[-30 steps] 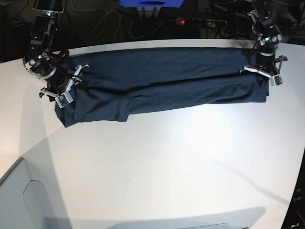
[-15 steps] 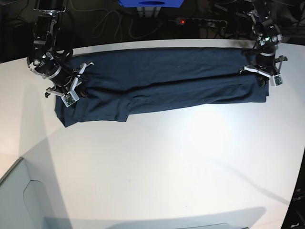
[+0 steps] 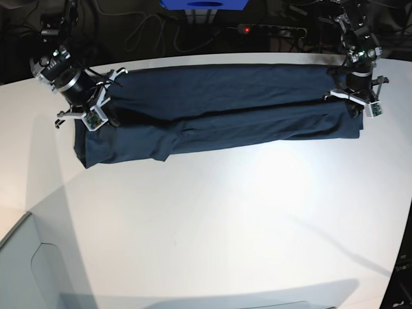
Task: Fold the T-shirt properly
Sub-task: 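Tug the strip end with the right gripper to straighten it, then pull both strip ends outward with both grippers to tighten the strip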
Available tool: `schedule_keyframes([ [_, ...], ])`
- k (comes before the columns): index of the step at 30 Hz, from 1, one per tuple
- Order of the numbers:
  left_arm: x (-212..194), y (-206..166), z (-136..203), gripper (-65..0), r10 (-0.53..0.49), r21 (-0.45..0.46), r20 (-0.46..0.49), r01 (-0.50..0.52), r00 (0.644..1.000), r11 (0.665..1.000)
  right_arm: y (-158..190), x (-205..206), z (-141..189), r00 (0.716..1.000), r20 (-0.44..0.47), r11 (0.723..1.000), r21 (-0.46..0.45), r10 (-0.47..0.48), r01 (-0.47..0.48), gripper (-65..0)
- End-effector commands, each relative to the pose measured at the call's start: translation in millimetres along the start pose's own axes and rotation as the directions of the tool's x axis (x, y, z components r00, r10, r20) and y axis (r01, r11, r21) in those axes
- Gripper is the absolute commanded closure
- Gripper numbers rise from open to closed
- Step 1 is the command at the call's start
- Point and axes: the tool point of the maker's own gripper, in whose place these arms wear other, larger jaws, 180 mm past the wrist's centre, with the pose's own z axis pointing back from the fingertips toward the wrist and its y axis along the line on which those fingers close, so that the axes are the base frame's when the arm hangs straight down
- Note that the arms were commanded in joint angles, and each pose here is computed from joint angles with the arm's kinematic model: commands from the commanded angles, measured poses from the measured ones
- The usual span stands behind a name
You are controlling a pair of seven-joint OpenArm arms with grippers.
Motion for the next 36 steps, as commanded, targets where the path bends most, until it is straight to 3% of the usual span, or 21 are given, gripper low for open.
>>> schedule_keyframes([
  [1, 14, 5, 1, 0.0, -0.007, 0.009, 0.044, 0.007, 0.999, 1.000, 0, 8, 4, 0.999, 0.031, 1.000, -0.002, 0.009, -0.009, -0.6],
  [21, 14, 5, 1, 0.0, -0.007, 0.008, 0.046, 0.006, 0.999, 1.000, 6, -17, 15, 0.999, -0.034, 1.000, -0.002, -0.022, 0.022, -2.3],
  [30, 13, 4, 1, 0.0, -0.008, 0.010, 0.043, 0.008, 0.999, 1.000, 16, -19, -5, 0.999, -0.033, 0.998, 0.052, -0.041, 0.042, -37.1],
  [32, 13, 4, 1, 0.0, -0.007, 0.009, 0.043, 0.006, 0.999, 1.000, 17, -25, -12, 0.997, -0.049, 0.996, 0.063, -0.056, 0.059, -40.2],
  [36, 13, 3, 1, 0.0, -0.007, 0.010, 0.042, 0.006, 0.999, 1.000, 16, -38, -21, 0.993, -0.074, 0.993, 0.076, -0.087, 0.092, -39.5],
])
